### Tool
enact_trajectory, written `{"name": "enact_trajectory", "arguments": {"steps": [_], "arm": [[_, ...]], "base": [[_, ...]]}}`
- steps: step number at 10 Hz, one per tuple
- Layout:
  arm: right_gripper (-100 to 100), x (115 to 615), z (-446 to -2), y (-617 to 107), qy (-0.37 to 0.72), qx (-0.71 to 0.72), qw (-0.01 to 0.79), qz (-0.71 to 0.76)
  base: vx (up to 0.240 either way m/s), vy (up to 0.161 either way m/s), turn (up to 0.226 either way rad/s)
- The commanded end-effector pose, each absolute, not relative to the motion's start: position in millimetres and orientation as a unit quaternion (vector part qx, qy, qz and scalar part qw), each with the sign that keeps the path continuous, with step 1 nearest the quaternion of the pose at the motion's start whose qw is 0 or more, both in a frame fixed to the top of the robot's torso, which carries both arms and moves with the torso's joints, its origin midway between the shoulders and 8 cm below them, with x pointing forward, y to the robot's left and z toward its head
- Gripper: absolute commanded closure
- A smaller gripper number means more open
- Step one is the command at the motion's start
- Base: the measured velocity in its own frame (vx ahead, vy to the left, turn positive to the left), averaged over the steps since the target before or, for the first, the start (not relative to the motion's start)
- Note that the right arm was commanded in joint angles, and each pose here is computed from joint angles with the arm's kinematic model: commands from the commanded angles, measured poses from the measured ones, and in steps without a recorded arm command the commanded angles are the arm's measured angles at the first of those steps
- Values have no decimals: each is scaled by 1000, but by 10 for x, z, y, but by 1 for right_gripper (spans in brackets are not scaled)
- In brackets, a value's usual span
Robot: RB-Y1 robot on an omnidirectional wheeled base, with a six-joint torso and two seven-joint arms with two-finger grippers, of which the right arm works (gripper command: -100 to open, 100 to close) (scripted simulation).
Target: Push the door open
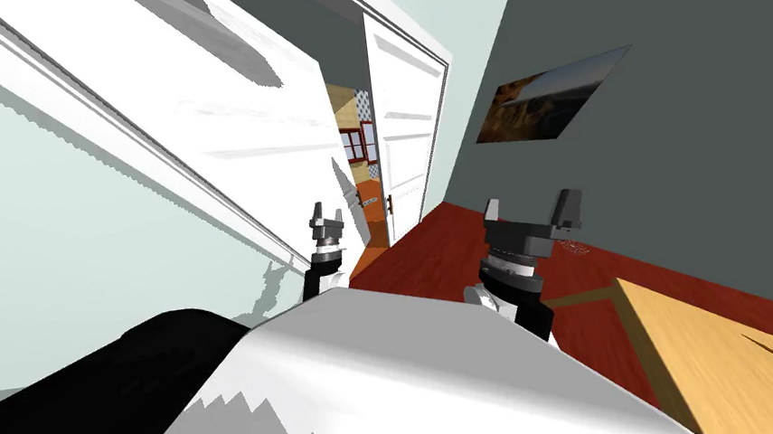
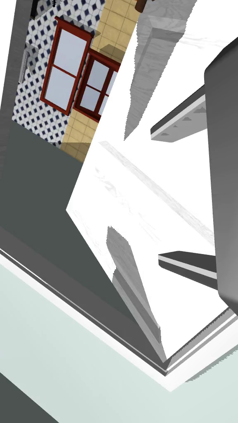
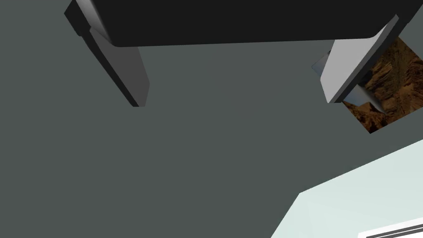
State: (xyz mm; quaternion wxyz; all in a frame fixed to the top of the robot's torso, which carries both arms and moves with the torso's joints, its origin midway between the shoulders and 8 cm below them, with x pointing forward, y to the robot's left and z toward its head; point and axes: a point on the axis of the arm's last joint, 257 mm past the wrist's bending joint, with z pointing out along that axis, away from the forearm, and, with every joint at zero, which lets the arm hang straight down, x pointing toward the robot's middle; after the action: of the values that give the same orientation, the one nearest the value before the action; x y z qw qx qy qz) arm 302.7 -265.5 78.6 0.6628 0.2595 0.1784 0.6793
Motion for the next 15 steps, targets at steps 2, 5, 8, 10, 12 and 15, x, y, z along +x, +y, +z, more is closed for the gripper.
{"name": "enact_trajectory", "arguments": {"steps": [2,5,8,10,12,15], "arm": [[-100,3082,706,-2678,179,267,653,686],[-100,3185,550,-2732,179,283,635,696],[-100,3298,366,-2806,176,302,614,708],[-100,3349,279,-2845,174,312,604,712],[-100,3401,186,-2888,171,322,594,717],[-100,3477,42,-2959,166,338,579,723]], "base": [[41,-27,239],[54,-48,317],[71,-74,288],[62,-66,235],[45,-60,214],[44,-60,205]]}}
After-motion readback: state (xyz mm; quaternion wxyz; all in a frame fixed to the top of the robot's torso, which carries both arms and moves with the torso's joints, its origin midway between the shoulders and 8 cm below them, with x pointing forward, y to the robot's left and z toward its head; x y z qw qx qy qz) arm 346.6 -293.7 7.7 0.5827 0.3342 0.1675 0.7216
